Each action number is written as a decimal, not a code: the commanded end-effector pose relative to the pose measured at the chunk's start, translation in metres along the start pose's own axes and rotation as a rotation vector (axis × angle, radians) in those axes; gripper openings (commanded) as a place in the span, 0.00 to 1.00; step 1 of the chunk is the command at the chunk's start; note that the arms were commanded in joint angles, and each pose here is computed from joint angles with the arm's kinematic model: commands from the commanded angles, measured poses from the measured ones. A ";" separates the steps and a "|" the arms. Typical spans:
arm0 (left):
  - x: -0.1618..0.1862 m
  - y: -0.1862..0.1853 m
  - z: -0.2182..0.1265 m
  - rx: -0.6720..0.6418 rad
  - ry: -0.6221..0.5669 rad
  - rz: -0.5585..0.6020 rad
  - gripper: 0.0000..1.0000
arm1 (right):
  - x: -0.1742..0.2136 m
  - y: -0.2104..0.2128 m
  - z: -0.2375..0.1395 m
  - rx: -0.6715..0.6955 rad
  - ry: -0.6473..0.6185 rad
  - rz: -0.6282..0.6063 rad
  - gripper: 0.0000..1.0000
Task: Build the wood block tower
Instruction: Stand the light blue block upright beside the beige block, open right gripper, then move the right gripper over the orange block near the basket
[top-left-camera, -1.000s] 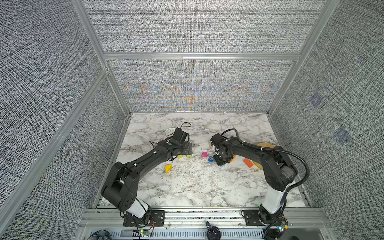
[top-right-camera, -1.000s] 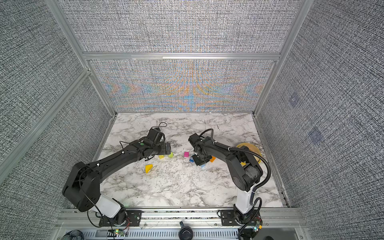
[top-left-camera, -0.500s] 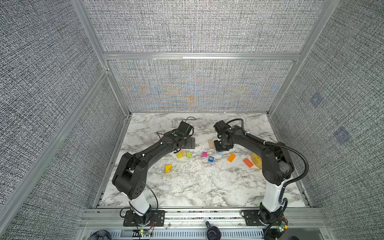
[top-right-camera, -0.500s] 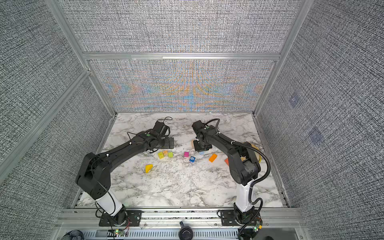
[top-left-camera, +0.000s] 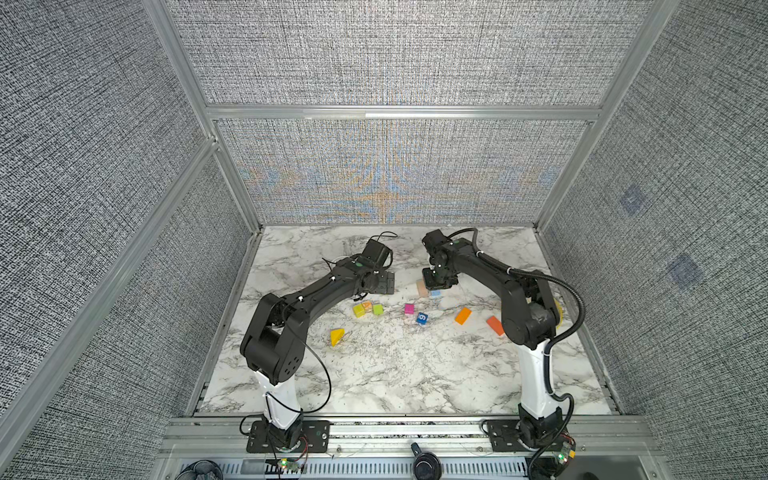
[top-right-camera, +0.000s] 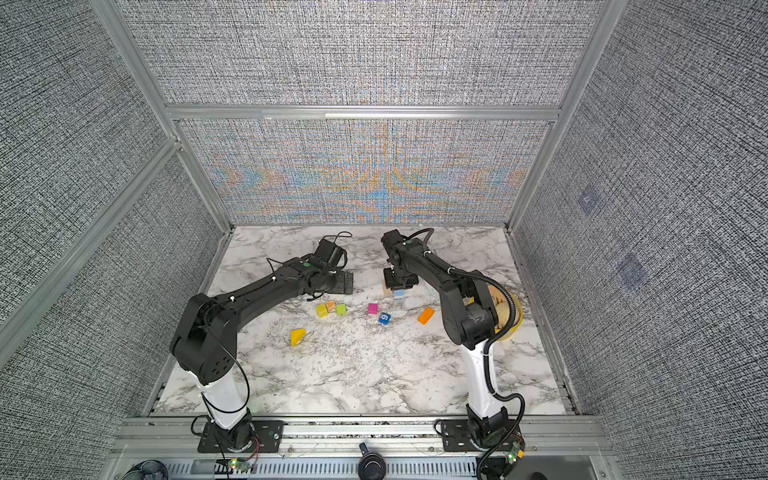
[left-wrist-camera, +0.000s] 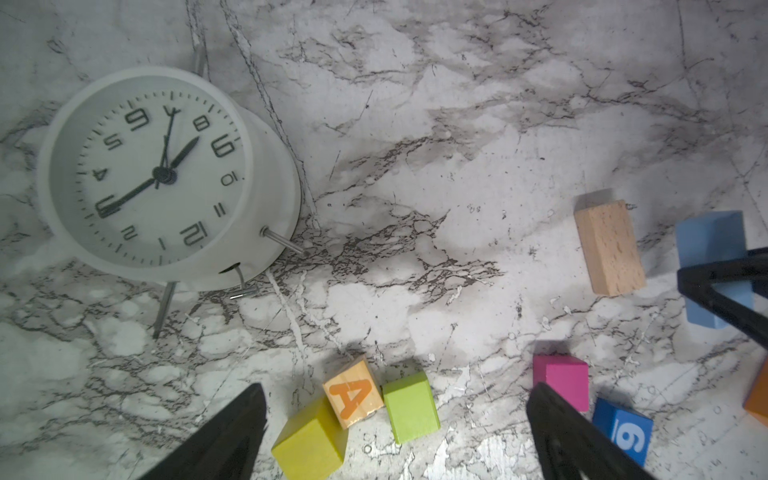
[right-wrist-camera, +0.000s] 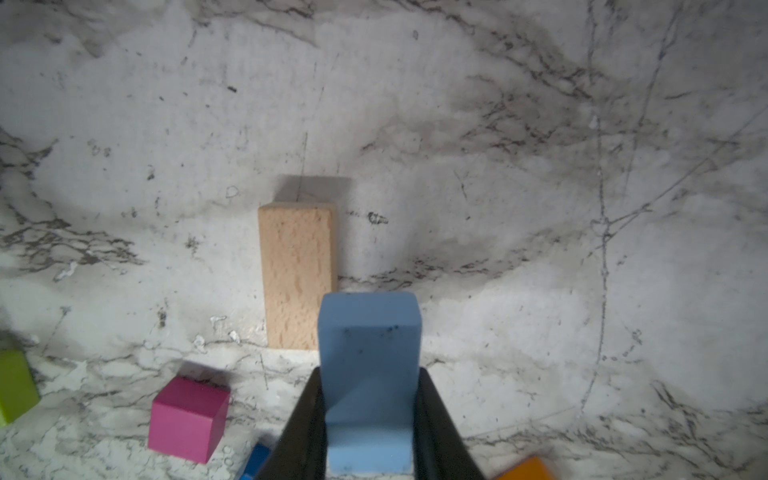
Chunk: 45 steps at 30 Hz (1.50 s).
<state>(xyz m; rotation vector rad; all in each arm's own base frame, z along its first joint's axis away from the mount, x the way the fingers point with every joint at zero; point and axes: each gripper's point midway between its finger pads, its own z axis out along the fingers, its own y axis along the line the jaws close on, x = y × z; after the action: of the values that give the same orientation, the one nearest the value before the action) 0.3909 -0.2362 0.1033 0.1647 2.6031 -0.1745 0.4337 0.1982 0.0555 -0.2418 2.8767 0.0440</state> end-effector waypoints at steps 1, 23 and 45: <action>-0.008 -0.002 0.002 0.003 -0.028 0.011 0.99 | 0.002 -0.001 0.002 -0.008 0.032 -0.007 0.26; -0.002 -0.001 0.013 0.001 -0.022 0.004 0.99 | -0.005 -0.001 0.027 -0.024 0.073 -0.008 0.40; 0.010 -0.011 -0.017 0.073 0.010 0.041 0.88 | 0.017 -0.029 -0.034 -0.012 -0.038 0.060 0.50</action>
<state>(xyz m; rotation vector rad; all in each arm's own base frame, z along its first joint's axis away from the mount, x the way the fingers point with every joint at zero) 0.3806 -0.2388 0.1129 0.1984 2.5815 -0.2276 0.4158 0.1734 0.0803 -0.1996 2.8669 0.0891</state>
